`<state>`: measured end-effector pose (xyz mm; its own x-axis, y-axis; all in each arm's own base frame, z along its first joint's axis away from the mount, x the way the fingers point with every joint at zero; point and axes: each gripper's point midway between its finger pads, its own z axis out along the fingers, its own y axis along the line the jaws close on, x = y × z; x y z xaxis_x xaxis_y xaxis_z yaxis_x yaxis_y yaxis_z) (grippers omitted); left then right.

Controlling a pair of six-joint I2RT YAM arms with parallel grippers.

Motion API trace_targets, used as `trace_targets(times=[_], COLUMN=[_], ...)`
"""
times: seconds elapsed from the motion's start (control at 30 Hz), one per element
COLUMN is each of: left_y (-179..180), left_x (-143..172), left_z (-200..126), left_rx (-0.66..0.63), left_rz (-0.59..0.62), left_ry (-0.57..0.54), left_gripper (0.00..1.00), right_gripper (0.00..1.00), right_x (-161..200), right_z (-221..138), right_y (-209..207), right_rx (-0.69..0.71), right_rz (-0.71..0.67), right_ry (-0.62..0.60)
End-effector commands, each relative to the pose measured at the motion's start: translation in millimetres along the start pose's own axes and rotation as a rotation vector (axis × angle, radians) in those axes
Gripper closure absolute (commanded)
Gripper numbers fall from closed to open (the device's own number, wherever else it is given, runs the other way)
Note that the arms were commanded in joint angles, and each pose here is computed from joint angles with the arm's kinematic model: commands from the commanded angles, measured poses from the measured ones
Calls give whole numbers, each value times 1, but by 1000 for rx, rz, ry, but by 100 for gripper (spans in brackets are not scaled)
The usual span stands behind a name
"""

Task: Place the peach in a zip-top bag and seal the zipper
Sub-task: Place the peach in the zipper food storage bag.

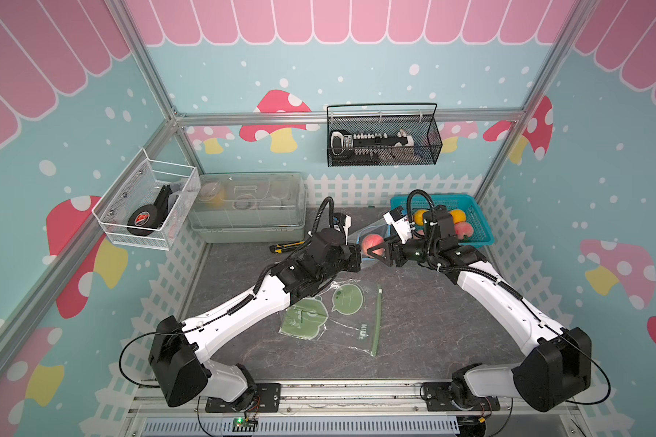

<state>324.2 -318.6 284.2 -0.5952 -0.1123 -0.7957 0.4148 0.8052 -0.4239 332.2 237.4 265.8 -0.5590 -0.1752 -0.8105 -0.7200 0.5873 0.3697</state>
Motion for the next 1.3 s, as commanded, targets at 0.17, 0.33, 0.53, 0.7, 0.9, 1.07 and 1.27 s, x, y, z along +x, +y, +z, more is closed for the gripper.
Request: trace_targets(times=[0.17,0.33,0.53,0.7,0.9,1.07,1.27], left_y=[-17,-17,-14,-11,-11,-9,-9], left_x=[-10,-8,-9,-7,-8,-9,-10], left_z=[-6,-5,-6,-5,-6,-8,-9], left_rx=[63,68,53,40,37,31,30], left_rz=[11,11,14,16,16,17,19], left_ry=[-6,-1,-9,-9,-14,-18,-20], left_gripper=[100,100,100,100,100,100,100], right_gripper=[45,36,28,25,26,26,25], right_x=[-7,-6,-13,-25,-37,-46,-27], right_z=[8,9,2,-10,-28,-72,-97], right_y=[-4,-5,0,8,-8,-59,-119], right_rx=[82,103,112,121,265,647,939], right_rz=[-60,-71,-93,-123,-118,-37,101], right_ry=[48,61,36,-13,-78,-190,-103])
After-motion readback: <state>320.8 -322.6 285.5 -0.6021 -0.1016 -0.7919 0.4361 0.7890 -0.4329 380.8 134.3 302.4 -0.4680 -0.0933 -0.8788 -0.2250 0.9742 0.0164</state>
